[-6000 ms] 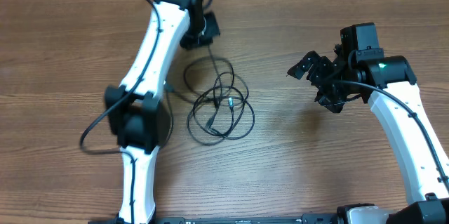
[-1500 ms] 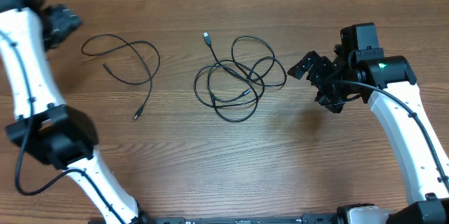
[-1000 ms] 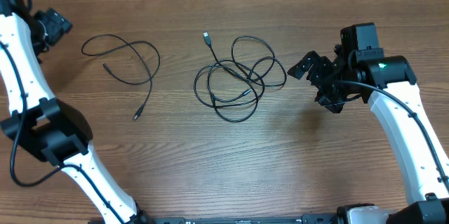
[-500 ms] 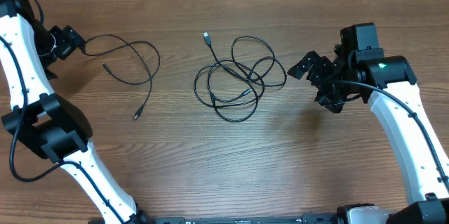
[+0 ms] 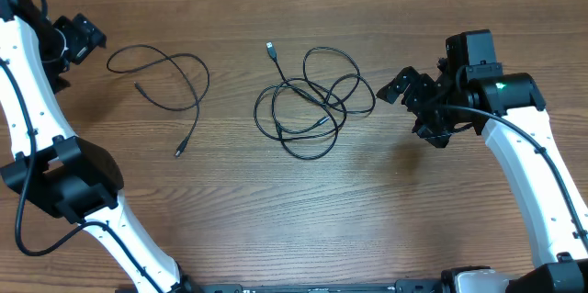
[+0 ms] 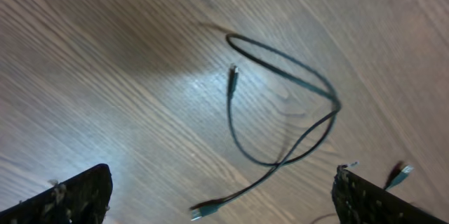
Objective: Untangle cables
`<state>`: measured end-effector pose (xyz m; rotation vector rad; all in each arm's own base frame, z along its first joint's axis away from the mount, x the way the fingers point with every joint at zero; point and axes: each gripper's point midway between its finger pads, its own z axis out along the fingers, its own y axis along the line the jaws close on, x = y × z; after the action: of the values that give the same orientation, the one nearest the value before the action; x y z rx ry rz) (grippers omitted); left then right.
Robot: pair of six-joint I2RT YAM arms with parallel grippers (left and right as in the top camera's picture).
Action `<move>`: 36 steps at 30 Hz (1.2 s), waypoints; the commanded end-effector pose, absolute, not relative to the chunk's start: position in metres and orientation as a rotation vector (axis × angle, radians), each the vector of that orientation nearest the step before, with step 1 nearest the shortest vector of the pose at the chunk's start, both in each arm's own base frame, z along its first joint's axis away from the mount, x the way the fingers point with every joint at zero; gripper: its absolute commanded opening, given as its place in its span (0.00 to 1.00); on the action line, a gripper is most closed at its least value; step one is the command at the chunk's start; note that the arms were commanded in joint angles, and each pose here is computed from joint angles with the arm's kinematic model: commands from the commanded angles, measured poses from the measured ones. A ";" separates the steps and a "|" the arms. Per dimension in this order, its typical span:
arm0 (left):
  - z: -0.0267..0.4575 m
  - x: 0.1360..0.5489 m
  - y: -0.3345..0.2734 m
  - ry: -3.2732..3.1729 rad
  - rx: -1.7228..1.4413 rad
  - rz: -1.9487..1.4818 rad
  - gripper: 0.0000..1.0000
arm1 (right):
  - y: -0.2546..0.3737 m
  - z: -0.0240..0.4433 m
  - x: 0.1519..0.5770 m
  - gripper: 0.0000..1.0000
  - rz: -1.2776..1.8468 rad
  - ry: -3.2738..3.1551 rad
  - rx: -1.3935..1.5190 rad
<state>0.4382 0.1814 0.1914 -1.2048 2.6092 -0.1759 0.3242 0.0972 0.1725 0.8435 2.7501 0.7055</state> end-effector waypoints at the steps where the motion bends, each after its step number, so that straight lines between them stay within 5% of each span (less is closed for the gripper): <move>1: 0.182 0.444 0.177 2.575 -1.316 -0.210 1.00 | 0.096 0.179 0.327 1.00 0.703 2.728 0.824; 14: 0.094 0.478 0.182 2.610 -1.429 -0.307 1.00 | 0.096 0.179 0.327 1.00 0.703 2.728 0.824; 18: 0.073 0.491 0.188 2.668 -1.250 -0.288 0.95 | 0.096 0.179 0.327 1.00 0.704 2.728 0.824; 24: 0.065 0.504 0.196 2.699 -1.050 -0.240 0.99 | 0.096 0.179 0.327 1.00 0.704 2.728 0.824; 32: 0.068 0.514 0.200 2.558 -1.284 -0.274 0.89 | 0.096 0.179 0.327 1.00 0.704 2.728 0.824; 36: 0.070 0.523 0.199 2.599 -1.093 -0.238 0.88 | 0.096 0.179 0.327 1.00 0.704 2.728 0.824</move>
<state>0.5182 0.2025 0.0741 -1.1922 2.5657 -0.2597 0.3241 0.0973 0.1725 0.8430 2.7503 0.7056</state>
